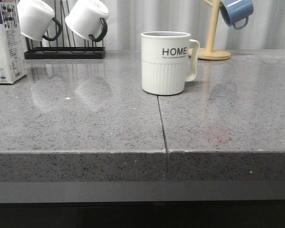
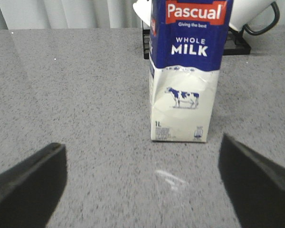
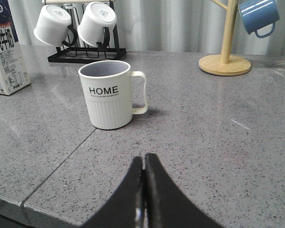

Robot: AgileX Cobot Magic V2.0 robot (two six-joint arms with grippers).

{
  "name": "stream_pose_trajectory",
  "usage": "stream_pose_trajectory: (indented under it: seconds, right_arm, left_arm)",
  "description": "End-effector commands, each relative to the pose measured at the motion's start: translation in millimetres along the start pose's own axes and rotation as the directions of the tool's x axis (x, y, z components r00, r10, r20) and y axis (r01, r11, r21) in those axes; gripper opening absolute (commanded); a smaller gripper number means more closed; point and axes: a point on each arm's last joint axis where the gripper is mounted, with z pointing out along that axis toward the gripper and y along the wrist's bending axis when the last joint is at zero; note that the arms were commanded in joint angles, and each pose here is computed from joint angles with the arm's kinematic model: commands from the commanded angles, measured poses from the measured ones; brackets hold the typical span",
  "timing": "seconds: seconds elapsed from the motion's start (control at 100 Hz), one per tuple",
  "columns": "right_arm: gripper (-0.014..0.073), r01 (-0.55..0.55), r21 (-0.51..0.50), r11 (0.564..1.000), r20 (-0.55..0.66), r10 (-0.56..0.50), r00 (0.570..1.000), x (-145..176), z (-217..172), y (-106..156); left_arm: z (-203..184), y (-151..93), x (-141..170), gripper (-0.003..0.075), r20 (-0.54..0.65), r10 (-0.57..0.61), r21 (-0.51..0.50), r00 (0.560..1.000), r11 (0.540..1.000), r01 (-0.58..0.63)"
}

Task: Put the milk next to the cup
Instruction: 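Move the left gripper to the Pascual milk carton and grasp it, then carry the milk carton with the left gripper beside the HOME mug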

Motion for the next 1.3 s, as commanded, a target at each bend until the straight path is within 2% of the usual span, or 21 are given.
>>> stream_pose_trajectory:
  seconds: [0.0,0.11,0.24,0.46,0.64,0.85,1.29]
  right_arm:
    - [-0.0066,0.005,-0.011,1.0,0.091,-0.004,0.996,-14.7,-1.1,1.6]
    - [-0.0066,0.005,-0.011,1.0,0.091,-0.004,0.996,-14.7,-1.1,1.6]
    - [-0.0066,0.005,-0.011,1.0,0.091,-0.004,0.996,-14.7,-1.1,1.6]
    - [-0.0066,0.005,-0.011,1.0,0.091,-0.004,0.996,-14.7,-1.1,1.6]
    - [-0.0066,0.005,-0.011,1.0,0.091,-0.004,0.996,-14.7,-1.1,1.6]
    - [-0.0066,0.005,-0.011,1.0,0.091,-0.004,0.996,-14.7,-1.1,1.6]
    - [-0.0066,0.005,-0.011,1.0,0.091,-0.004,0.996,-14.7,-1.1,1.6]
  left_arm:
    - [8.7,0.9,-25.4,0.0684,0.151,-0.033,-0.004,0.988,0.999,0.034]
    - [21.9,1.6,-31.3,0.0678,0.185,-0.042,-0.008,0.982,0.999,0.044]
    - [37.9,0.0,-34.5,0.0678,0.161,-0.053,0.0,0.986,0.999,0.054]
    - [57.7,-17.9,-43.1,0.0678,0.197,-0.047,0.066,0.979,0.997,0.035]
    - [79.2,-20.0,-43.9,0.0678,0.172,-0.069,0.066,0.983,0.996,0.058]
    - [96.0,-37.1,-49.1,0.0678,0.162,-0.062,0.117,0.985,0.992,0.043]
    - [140.3,-41.7,-50.8,0.0678,0.175,-0.075,0.107,0.982,0.993,0.056]
